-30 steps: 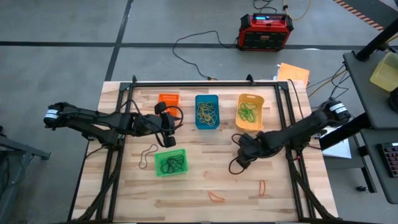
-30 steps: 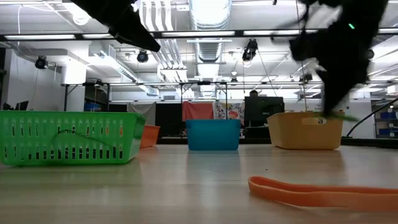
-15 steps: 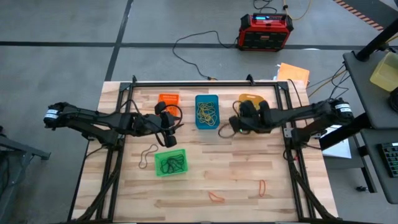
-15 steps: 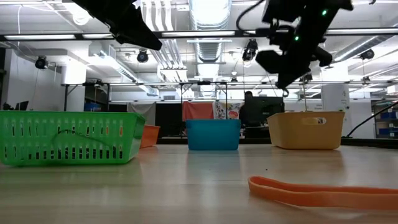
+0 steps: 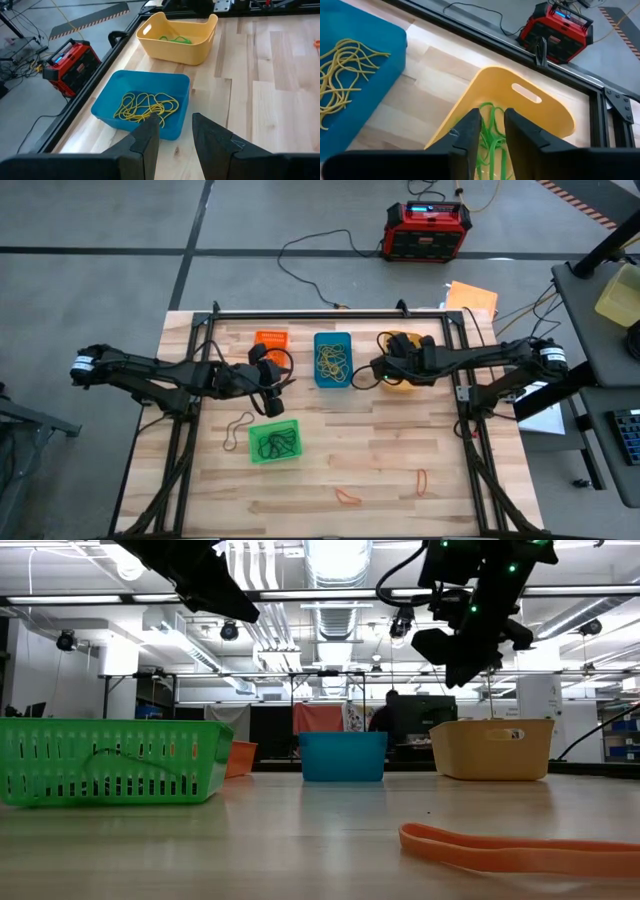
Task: Sort rubber bands into baskets
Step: Put the violet rubberband into the green bin
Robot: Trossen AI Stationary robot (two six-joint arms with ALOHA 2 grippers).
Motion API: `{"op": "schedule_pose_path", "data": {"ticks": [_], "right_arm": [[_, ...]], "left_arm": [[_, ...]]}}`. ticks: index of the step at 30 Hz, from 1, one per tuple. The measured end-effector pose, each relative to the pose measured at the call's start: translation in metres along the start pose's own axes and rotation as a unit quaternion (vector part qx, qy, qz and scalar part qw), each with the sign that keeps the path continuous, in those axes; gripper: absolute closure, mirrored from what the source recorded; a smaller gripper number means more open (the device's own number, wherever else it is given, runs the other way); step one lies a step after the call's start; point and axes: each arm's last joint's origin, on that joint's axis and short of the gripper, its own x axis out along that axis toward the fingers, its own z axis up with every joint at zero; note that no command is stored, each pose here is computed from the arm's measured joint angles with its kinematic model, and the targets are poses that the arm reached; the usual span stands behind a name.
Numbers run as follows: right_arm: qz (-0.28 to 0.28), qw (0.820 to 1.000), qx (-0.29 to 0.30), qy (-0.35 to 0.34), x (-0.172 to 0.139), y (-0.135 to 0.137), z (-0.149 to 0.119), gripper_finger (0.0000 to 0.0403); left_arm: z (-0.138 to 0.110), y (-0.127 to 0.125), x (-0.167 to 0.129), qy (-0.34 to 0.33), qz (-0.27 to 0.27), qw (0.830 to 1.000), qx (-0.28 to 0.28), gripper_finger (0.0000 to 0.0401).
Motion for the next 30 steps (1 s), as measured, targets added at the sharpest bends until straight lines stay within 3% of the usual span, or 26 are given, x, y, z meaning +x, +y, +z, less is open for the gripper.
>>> {"op": "schedule_pose_path", "data": {"ticks": [8,13,17,21,27,30], "right_arm": [[0.025,0.999,-0.007,0.021,-0.003,0.003,-0.003,0.0291],[0.065,0.997,-0.031,0.02,-0.015,0.013,-0.014,0.0284],[0.095,0.994,-0.049,-0.003,-0.028,0.022,-0.02,0.0285],[0.118,0.991,-0.06,-0.017,-0.036,0.027,-0.023,0.0289],[0.129,0.99,-0.061,-0.023,-0.039,0.03,-0.024,0.0284],[0.129,0.99,-0.061,-0.023,-0.039,0.03,-0.024,0.028]], "left_arm": [[-0.003,-0.001,0.0,0.012,-0.004,1.0,-0.024,0.0299],[-0.012,-0.009,-0.008,0.081,-0.041,0.993,-0.071,0.0299],[-0.014,-0.014,-0.027,0.177,-0.057,0.974,-0.132,0.0299],[-0.021,-0.017,-0.048,0.274,-0.032,0.946,-0.172,0.0299],[-0.038,-0.028,-0.071,0.363,-0.012,0.912,-0.194,0.0299],[-0.05,-0.04,-0.075,0.371,-0.019,0.911,-0.178,0.0299]]}}
